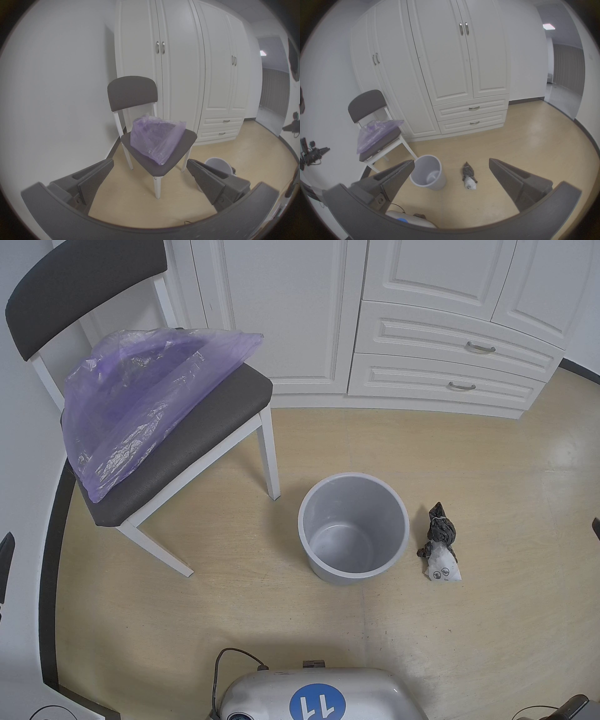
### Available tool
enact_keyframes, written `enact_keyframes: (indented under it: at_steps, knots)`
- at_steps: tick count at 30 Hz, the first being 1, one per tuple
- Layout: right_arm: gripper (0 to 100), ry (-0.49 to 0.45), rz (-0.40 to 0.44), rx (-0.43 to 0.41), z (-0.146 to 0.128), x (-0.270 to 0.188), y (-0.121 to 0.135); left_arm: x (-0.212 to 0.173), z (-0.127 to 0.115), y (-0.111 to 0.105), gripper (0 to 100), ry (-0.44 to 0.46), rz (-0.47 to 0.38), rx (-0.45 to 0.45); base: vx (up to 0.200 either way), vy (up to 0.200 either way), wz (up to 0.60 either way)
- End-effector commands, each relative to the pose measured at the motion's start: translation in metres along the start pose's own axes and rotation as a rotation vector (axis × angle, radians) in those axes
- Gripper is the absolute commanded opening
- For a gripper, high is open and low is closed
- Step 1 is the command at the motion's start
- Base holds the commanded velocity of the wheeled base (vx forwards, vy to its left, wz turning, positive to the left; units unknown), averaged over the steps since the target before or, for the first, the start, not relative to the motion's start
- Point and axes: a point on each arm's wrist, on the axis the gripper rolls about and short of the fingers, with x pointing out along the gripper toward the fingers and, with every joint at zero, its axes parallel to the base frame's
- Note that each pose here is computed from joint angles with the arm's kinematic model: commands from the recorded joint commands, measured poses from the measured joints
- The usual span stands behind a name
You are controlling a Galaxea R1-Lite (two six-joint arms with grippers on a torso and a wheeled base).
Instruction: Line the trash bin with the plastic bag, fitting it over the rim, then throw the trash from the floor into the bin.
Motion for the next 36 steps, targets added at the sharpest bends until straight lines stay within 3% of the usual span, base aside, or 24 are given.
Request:
enact_keyframes:
  at_steps: [1, 7, 11, 18, 24, 30, 34, 36]
  knots:
    - [100, 0.039, 0.067, 0.020, 0.004, 0.024, 0.005, 0.025, 0.003, 0.001, 100, 0.074, 0.033, 0.043, 0.000, 0.000, 0.00]
    - [100, 0.014, 0.074, 0.023, 0.008, 0.046, 0.014, 0.051, 0.006, 0.001, 100, 0.079, 0.035, 0.082, 0.000, 0.000, 0.00]
    - [100, 0.018, 0.025, 0.027, 0.002, 0.068, 0.028, 0.084, 0.006, 0.000, 100, 0.080, 0.070, 0.130, 0.000, 0.000, 0.00]
    - [100, 0.010, 0.031, 0.030, 0.000, 0.067, 0.032, 0.128, -0.007, -0.010, 100, 0.165, 0.103, 0.229, 0.000, 0.000, 0.00]
    - [100, 0.005, 0.033, 0.032, 0.001, 0.067, 0.032, 0.161, -0.009, -0.019, 100, 0.186, 0.101, 0.235, 0.000, 0.000, 0.00]
    - [100, 0.001, 0.037, 0.032, 0.002, 0.067, 0.032, 0.175, -0.008, -0.030, 100, 0.186, 0.084, 0.239, 0.000, 0.000, 0.00]
    - [100, -0.012, 0.044, 0.037, 0.006, 0.066, 0.033, 0.178, 0.007, -0.054, 100, 0.135, -0.011, 0.226, 0.000, 0.000, 0.00]
    - [100, -0.012, 0.044, 0.037, 0.006, 0.065, 0.032, 0.180, 0.011, -0.059, 100, 0.128, -0.009, 0.231, 0.000, 0.000, 0.00]
